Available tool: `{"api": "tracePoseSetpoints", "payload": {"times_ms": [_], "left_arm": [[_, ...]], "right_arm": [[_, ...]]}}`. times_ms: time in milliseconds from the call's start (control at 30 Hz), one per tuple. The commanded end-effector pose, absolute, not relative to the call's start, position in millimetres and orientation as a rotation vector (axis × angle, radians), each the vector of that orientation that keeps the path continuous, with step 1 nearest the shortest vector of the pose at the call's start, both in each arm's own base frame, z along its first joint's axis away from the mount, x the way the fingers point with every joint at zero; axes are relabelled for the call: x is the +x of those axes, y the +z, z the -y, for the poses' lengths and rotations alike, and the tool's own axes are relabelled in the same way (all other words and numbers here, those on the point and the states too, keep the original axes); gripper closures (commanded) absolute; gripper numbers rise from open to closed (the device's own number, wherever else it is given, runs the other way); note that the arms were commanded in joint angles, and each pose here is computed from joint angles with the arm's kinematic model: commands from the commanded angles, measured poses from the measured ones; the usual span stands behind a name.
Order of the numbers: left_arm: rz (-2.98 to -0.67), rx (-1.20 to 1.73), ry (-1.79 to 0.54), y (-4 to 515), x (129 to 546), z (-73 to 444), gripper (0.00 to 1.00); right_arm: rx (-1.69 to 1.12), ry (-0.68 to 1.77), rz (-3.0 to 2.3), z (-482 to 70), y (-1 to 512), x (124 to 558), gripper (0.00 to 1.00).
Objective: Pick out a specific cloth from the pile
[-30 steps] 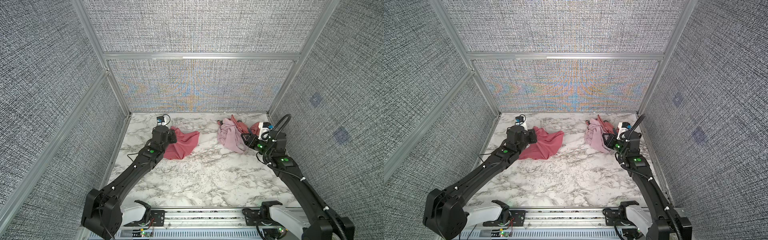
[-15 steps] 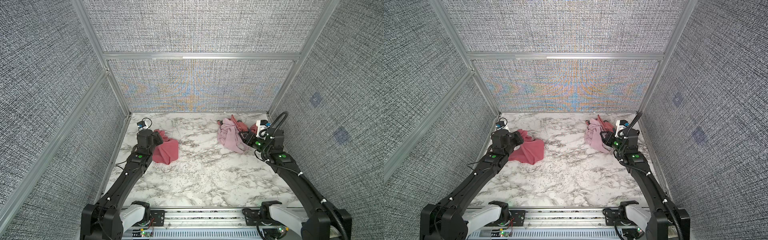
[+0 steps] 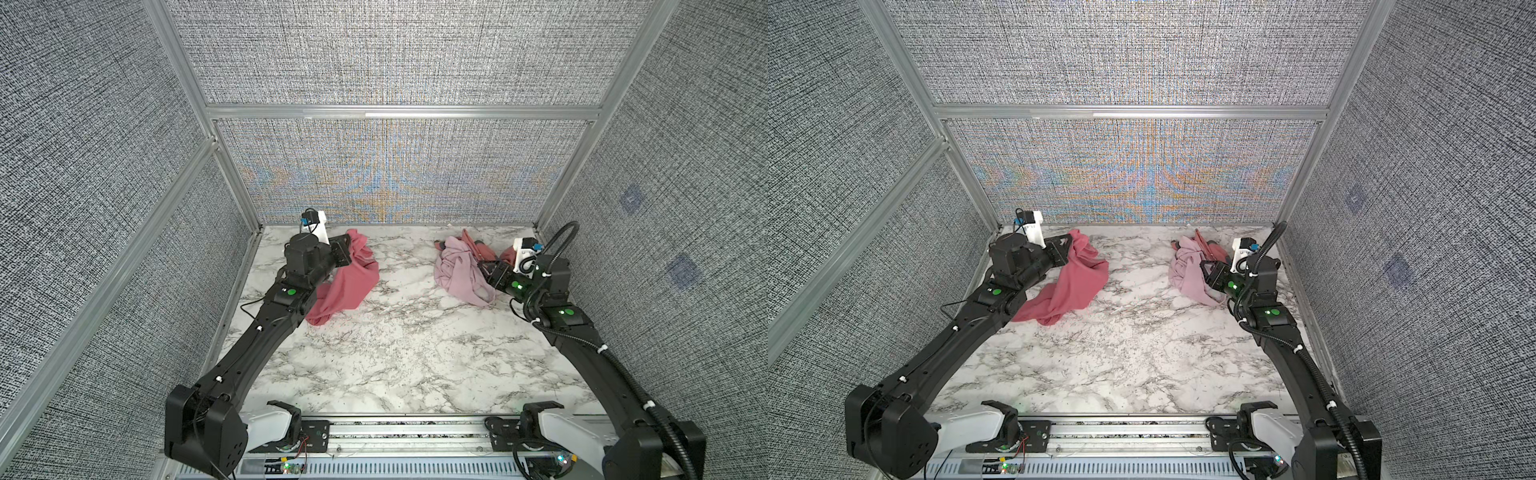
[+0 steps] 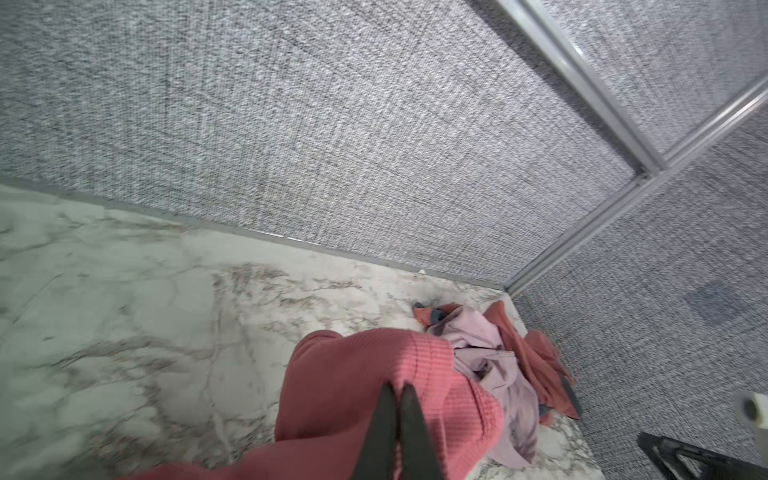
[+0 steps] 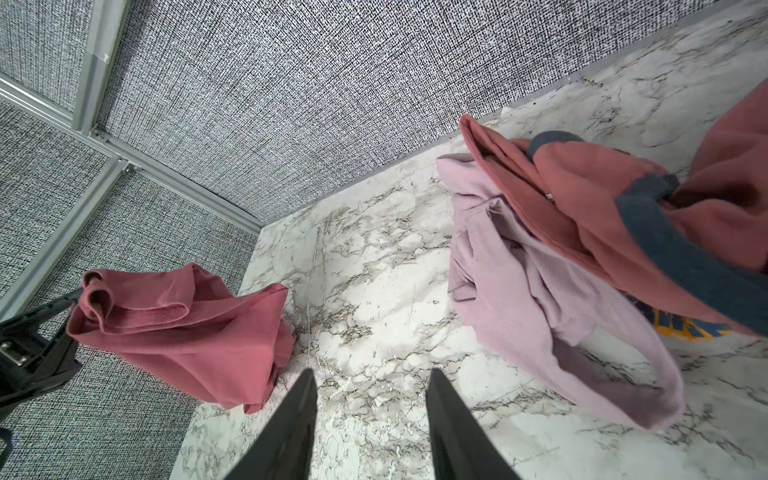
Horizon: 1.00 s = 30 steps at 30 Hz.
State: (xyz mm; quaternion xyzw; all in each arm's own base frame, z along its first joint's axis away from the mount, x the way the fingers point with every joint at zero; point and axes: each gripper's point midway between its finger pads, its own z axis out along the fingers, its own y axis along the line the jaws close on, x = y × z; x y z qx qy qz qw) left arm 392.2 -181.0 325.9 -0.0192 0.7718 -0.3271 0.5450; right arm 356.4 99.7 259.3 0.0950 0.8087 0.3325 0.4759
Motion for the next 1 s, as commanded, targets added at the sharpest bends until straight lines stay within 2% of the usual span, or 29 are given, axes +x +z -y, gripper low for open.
{"api": "tracePoseSetpoints", "payload": {"times_ms": [0,367,533,700,967], "left_arm": [[-1.767,0.010,-0.832,350,391,198,1.00],[-1.660,0.070,-0.897,394,392,217,1.00],[-1.658,0.000,-0.769,391,390,189,1.00],[-1.692,-0.150,-0.668,357,383,130,1.00],[-1.829,-0.436,-0.428,248,362,45,1.00]], "right_arm": [[0.229,0.821,-1.951,-100,266,356,0.55],[0.233,0.840,-1.944,-104,268,357,0.55],[0.227,0.846,-1.948,-107,267,356,0.55],[0.216,0.849,-1.951,-110,268,355,0.55],[0.197,0.856,-1.971,-116,266,359,0.55]]}}
